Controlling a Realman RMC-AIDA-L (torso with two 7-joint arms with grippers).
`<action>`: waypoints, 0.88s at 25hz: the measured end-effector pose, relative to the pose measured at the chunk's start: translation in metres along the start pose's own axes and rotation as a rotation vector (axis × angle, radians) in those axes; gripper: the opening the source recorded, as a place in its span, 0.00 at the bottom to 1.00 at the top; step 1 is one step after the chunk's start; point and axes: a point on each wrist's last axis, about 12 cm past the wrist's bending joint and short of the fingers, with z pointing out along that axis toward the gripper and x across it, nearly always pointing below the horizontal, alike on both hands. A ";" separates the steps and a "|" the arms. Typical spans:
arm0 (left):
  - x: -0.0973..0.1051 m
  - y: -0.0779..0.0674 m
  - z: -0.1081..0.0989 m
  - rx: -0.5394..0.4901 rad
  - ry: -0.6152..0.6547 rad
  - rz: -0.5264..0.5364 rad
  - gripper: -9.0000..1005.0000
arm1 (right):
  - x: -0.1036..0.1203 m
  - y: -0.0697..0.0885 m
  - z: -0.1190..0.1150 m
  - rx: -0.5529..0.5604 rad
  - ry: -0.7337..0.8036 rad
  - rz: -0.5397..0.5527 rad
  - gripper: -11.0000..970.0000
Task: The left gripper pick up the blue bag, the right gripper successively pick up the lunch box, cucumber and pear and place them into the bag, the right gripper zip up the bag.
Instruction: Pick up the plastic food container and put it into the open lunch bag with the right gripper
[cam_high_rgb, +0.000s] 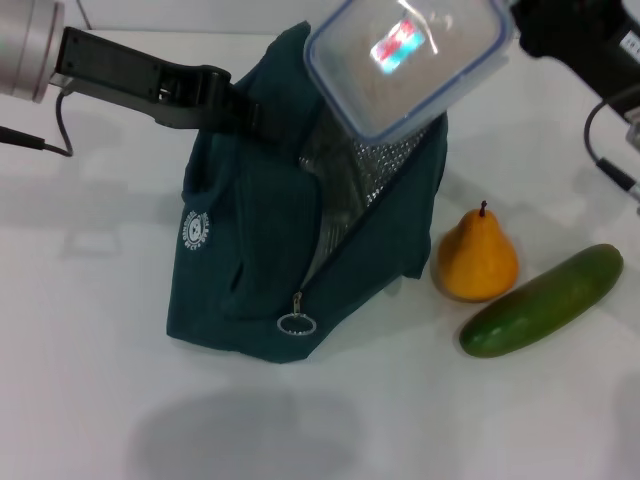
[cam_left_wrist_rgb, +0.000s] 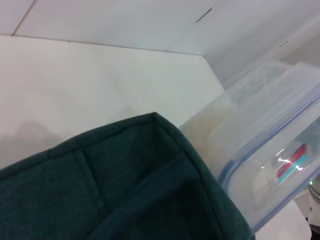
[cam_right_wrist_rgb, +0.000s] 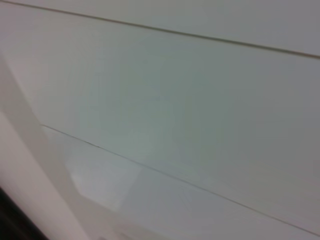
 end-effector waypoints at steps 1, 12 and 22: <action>0.001 0.001 0.001 0.002 0.001 -0.004 0.05 | 0.002 -0.002 -0.002 0.014 0.006 0.003 0.17; 0.001 0.002 0.004 0.014 0.006 -0.005 0.05 | 0.015 -0.023 0.005 0.195 0.146 -0.021 0.18; 0.002 0.003 0.008 0.051 0.007 -0.008 0.05 | 0.022 -0.035 0.031 0.294 0.281 -0.052 0.19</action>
